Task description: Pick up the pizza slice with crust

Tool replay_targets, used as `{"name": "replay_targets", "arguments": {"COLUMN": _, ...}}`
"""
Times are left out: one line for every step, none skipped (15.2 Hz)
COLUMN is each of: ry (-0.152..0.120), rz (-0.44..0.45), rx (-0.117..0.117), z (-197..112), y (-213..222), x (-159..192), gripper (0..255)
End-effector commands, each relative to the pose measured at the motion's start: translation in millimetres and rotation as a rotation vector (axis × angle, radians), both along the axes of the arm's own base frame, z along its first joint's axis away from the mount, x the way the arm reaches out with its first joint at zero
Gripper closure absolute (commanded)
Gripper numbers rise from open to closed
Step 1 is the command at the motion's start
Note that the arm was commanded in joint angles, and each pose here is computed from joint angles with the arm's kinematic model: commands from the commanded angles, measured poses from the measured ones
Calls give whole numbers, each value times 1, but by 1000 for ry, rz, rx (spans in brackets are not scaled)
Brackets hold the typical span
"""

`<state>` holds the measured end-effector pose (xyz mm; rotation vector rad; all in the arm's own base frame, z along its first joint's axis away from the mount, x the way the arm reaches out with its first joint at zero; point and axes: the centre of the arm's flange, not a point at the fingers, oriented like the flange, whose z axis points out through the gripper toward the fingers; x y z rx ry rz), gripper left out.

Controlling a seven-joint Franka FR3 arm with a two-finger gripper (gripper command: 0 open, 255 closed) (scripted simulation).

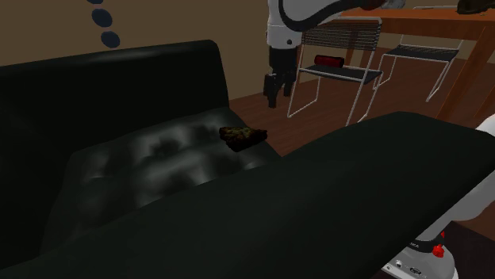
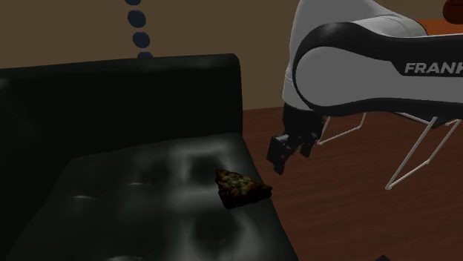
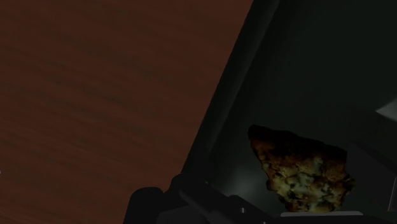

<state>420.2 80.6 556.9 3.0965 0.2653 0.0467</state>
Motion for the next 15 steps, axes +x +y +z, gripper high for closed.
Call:
{"name": "replay_targets", "arguments": {"ry": 10, "rz": 0, "rx": -4, "z": -13, "y": 18, "x": 27, "gripper": 0}}
{"name": "replay_targets", "arguments": {"ry": 16, "rz": 1, "rx": -6, "z": -19, "y": 25, "x": 37, "gripper": 0}}
{"name": "replay_targets", "arguments": {"ry": 21, "rz": 1, "rx": -9, "z": -25, "y": 32, "x": 47, "gripper": 0}}
{"name": "replay_targets", "arguments": {"ry": 26, "rz": 1, "rx": -11, "z": -32, "y": 39, "x": 57, "gripper": 0}}
{"name": "replay_targets", "arguments": {"ry": 32, "rz": 2, "rx": -14, "z": -38, "y": 47, "x": 67, "gripper": 0}}
{"name": "replay_targets", "arguments": {"ry": 37, "rz": 2, "rx": -16, "z": -45, "y": 54, "x": 77, "gripper": 0}}
{"name": "replay_targets", "arguments": {"ry": 42, "rz": 3, "rx": -19, "z": -51, "y": 61, "x": 87, "gripper": 0}}
{"name": "replay_targets", "arguments": {"ry": 47, "rz": 3, "rx": -21, "z": -58, "y": 68, "x": 97, "gripper": 0}}
{"name": "replay_targets", "arguments": {"ry": 53, "rz": 3, "rx": -23, "z": -65, "y": 76, "x": 107, "gripper": 0}}
{"name": "replay_targets", "arguments": {"ry": 58, "rz": 4, "rx": -26, "z": -72, "y": 83, "x": 117, "gripper": 0}}
{"name": "replay_targets", "arguments": {"ry": 63, "rz": 4, "rx": -28, "z": -79, "y": 90, "x": 127, "gripper": 0}}
{"name": "replay_targets", "arguments": {"ry": 69, "rz": 5, "rx": -31, "z": -86, "y": 97, "x": 136, "gripper": 0}}
{"name": "replay_targets", "arguments": {"ry": 74, "rz": 5, "rx": -33, "z": -93, "y": 104, "x": 146, "gripper": 0}}
{"name": "replay_targets", "arguments": {"ry": 79, "rz": 5, "rx": -36, "z": -100, "y": 111, "x": 156, "gripper": 0}}
{"name": "replay_targets", "arguments": {"ry": 81, "rz": 5, "rx": -36, "z": -102, "y": 113, "x": 158, "gripper": 0}}
